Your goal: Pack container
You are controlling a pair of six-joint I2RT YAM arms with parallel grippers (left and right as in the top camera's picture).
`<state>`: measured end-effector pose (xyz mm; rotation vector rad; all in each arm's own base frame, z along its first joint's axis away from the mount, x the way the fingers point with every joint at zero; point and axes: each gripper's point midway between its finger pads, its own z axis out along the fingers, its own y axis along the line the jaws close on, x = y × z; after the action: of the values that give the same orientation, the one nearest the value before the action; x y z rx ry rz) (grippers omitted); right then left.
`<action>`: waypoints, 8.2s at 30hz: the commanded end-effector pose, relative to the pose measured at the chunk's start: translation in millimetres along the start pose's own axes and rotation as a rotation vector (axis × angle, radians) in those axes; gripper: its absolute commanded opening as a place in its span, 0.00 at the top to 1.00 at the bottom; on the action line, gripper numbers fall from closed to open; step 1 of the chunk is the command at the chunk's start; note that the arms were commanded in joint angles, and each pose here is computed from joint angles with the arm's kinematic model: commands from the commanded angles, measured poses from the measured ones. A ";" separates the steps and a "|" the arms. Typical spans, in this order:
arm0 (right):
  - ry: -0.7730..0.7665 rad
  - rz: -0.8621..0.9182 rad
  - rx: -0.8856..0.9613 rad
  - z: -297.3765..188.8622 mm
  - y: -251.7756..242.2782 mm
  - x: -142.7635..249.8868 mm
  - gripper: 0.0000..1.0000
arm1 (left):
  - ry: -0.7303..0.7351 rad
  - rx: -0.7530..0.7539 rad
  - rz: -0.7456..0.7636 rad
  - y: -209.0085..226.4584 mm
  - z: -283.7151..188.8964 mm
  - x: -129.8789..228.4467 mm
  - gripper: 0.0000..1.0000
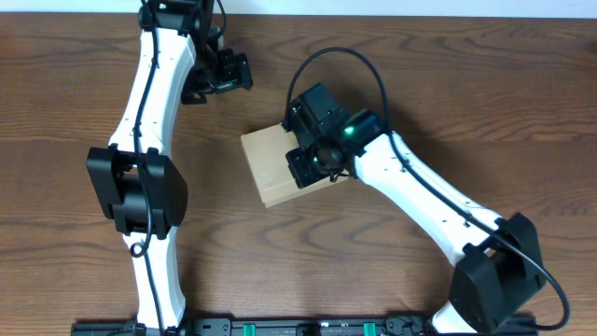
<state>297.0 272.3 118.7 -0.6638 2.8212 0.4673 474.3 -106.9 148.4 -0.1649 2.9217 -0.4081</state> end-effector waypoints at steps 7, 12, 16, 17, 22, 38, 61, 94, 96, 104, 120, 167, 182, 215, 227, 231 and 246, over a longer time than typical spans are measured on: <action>0.088 -0.034 0.099 38.3 -1.1 13.6 0.99 | 0.005 -0.123 0.019 19.0 -22.2 8.6 0.04; 0.128 -0.043 0.130 50.7 -3.7 21.5 0.99 | 0.018 -0.127 0.016 20.3 -22.5 11.6 0.04; 0.138 -0.043 0.163 56.9 -11.0 22.8 0.99 | 0.030 -0.130 0.013 21.2 -22.7 14.7 0.04; 0.138 -0.041 0.163 58.5 -11.8 22.2 0.99 | 0.034 -0.131 0.013 21.4 -22.7 15.7 0.04; 0.153 -0.039 0.164 68.9 -13.8 23.8 0.99 | 0.048 -0.136 0.010 22.6 -23.1 19.2 0.04; 0.038 0.096 0.270 -8.8 -34.8 18.8 0.99 | 0.055 -0.135 0.008 22.8 -23.3 20.7 0.04; -0.251 0.060 0.198 -140.8 -38.4 18.5 0.01 | -0.042 -0.097 0.022 15.8 -115.9 49.1 0.05; -0.759 -0.038 0.172 -212.2 -59.0 137.3 0.01 | -0.524 0.197 0.146 17.2 -213.5 257.9 0.05; -0.760 -0.038 0.172 -207.0 -60.5 138.5 0.01 | -0.539 0.232 0.161 17.2 -199.9 265.6 0.05; -0.745 -0.035 0.177 -200.5 -62.7 139.6 0.01 | -0.576 0.284 0.098 24.5 -162.4 267.2 0.04; -0.733 -0.033 0.178 -198.6 -63.4 141.7 0.01 | -0.606 0.294 0.101 22.1 -162.2 256.7 0.05; -0.733 -0.033 0.178 -198.6 -63.4 141.7 0.01 | -0.880 -0.174 0.437 120.2 -47.9 261.7 0.05; -0.733 -0.033 0.178 -198.6 -63.4 141.7 0.01 | -0.797 -0.191 0.418 129.0 -33.6 274.1 0.05; -0.838 0.280 0.424 -125.8 -166.5 176.7 0.01 | -0.786 -0.192 0.416 129.8 -31.8 275.9 0.05; -0.849 0.350 0.431 -87.4 -190.2 191.0 0.01 | -0.786 -0.192 0.416 129.8 -31.8 275.9 0.05; -0.842 0.349 0.425 -81.2 -190.6 192.9 0.01 | -0.786 -0.192 0.416 129.8 -31.8 275.9 0.04; -0.800 0.262 0.398 -68.6 -183.7 194.1 0.01 | -0.786 -0.192 0.416 129.8 -31.8 275.9 0.05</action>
<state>202.8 16.1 83.3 0.0170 2.1345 0.1488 187.6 -16.5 97.3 0.2219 2.1272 -0.0119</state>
